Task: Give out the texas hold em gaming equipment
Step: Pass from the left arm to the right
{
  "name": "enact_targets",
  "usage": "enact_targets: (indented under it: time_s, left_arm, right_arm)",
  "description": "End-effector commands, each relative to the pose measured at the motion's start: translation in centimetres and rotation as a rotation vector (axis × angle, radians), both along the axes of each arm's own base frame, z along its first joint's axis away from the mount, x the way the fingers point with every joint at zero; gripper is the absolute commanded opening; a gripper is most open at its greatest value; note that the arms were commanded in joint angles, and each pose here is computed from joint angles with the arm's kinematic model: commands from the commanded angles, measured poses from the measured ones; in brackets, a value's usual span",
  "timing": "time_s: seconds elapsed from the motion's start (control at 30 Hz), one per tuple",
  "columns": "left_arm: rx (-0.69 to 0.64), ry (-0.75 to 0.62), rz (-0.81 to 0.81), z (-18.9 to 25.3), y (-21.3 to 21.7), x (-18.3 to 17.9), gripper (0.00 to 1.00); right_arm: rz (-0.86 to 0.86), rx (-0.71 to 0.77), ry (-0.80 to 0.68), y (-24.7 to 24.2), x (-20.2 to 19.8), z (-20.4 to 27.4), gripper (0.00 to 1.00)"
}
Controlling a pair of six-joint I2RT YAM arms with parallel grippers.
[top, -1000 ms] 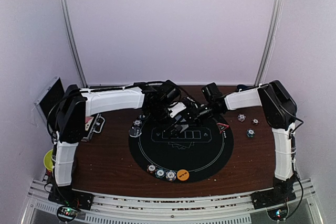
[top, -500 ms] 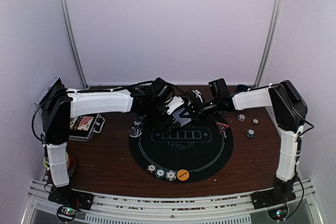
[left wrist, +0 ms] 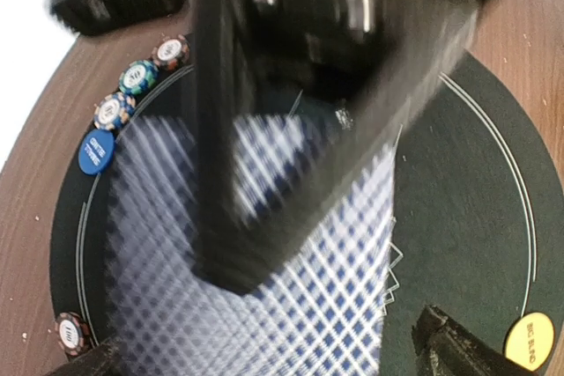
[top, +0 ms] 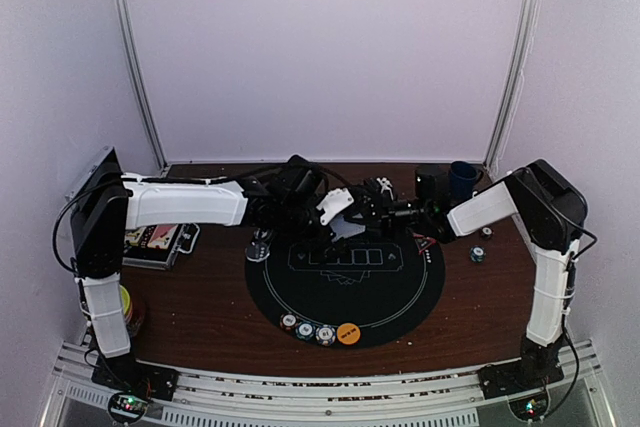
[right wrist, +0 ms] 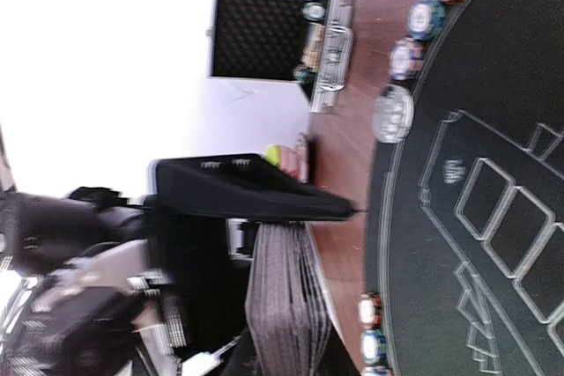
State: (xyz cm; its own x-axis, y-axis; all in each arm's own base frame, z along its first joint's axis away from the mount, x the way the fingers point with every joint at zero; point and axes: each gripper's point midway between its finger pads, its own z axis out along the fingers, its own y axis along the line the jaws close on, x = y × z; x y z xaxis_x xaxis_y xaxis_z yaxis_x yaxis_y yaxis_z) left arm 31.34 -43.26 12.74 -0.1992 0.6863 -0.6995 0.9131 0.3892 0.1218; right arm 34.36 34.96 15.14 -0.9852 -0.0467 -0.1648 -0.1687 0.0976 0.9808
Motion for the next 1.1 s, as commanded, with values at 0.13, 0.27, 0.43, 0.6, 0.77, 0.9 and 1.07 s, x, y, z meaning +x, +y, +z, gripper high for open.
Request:
enact_targets:
  time_s: [0.13,0.27,0.43,0.6,0.77,0.9,1.07]
  left_arm:
    - [-0.144,-0.078,-0.068,3.4,-1.2,-0.7,0.98]
    - [-0.158,-0.071,-0.074,3.4,-1.3,-0.9,0.98]
    - [-0.221,-0.034,-0.116,4.4,-0.9,-0.9,0.98]
    - [-0.304,0.021,-0.198,5.6,-0.6,-1.4,0.98]
    - [-0.311,0.048,-0.223,5.1,-0.6,-1.4,0.98]
    - [-0.307,0.062,-0.226,4.6,-0.8,-1.4,0.98]
    - [-0.304,0.084,-0.239,4.0,-0.9,-1.6,0.98]
  right_arm:
    - [0.036,0.241,-0.003,0.0,-1.3,6.0,0.0]
    - [0.011,0.157,0.018,0.3,-0.7,3.6,0.0]
    - [-0.016,-0.033,-0.079,0.4,0.4,0.9,0.0]
    - [-0.005,-0.086,-0.069,0.3,0.2,0.2,0.0]
    - [-0.007,-0.13,-0.054,0.2,0.2,-0.8,0.0]
    - [-0.003,-0.135,-0.054,0.3,0.1,-0.7,0.0]
    - [-0.007,-0.118,-0.06,0.3,-0.2,0.4,0.0]
